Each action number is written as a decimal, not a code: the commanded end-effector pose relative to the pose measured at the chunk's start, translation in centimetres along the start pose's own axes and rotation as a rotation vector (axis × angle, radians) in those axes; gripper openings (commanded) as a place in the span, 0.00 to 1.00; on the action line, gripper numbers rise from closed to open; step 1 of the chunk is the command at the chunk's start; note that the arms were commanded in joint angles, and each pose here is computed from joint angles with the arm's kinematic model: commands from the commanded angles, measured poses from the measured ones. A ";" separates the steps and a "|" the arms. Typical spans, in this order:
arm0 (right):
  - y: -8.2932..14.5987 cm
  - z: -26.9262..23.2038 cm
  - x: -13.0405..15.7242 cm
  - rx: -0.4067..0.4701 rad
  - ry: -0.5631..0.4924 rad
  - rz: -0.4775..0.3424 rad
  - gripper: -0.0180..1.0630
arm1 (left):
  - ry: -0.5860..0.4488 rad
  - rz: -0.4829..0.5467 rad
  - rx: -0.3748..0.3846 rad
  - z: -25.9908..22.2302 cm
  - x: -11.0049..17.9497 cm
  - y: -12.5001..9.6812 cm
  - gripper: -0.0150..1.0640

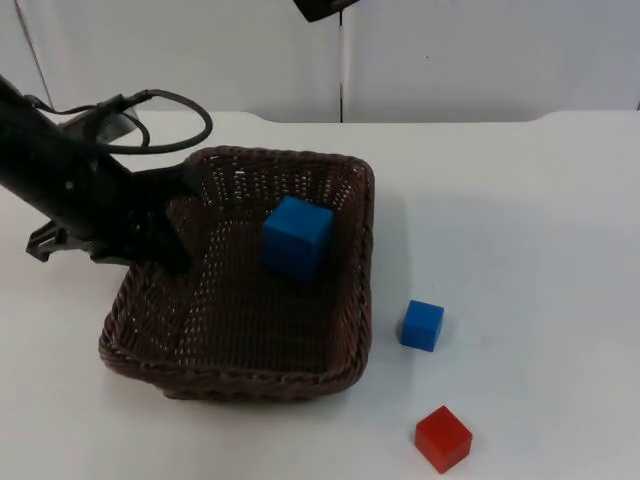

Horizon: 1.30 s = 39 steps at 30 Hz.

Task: Pick up the basket with the left hand and place the largest block into the basket with the right hand.

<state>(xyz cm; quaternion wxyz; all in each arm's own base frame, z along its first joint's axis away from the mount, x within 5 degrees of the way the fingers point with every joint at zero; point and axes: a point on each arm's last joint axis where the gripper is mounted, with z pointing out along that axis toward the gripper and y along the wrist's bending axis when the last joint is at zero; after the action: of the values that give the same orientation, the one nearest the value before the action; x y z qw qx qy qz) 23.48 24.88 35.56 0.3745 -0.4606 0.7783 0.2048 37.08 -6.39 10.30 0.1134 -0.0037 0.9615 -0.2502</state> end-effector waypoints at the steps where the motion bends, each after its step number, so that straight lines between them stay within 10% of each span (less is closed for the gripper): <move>1: 0.2 -0.6 -0.3 0.007 -0.025 -0.004 0.74 | -0.008 -0.015 0.033 -0.3 -0.3 -0.5 0.18; 5: 0.2 -0.6 -0.3 0.010 -0.024 -0.009 0.74 | -0.005 -0.008 0.029 -0.3 -0.2 -0.5 0.57; 11: 0.1 -0.7 -0.2 0.016 -0.020 -0.020 0.74 | -0.012 0.043 -0.025 -0.3 -0.3 0.0 0.77; 39: 0.4 -5.1 -1.1 0.089 -0.101 -0.037 0.74 | -0.264 0.198 -0.176 -12.4 -0.8 -4.8 0.77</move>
<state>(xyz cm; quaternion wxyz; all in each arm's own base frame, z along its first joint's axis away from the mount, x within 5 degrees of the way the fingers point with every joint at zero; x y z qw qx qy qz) 22.17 22.87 38.65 0.4249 -0.4488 0.7641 0.1846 35.44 -4.64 21.87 0.2508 0.0431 0.9550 -0.1523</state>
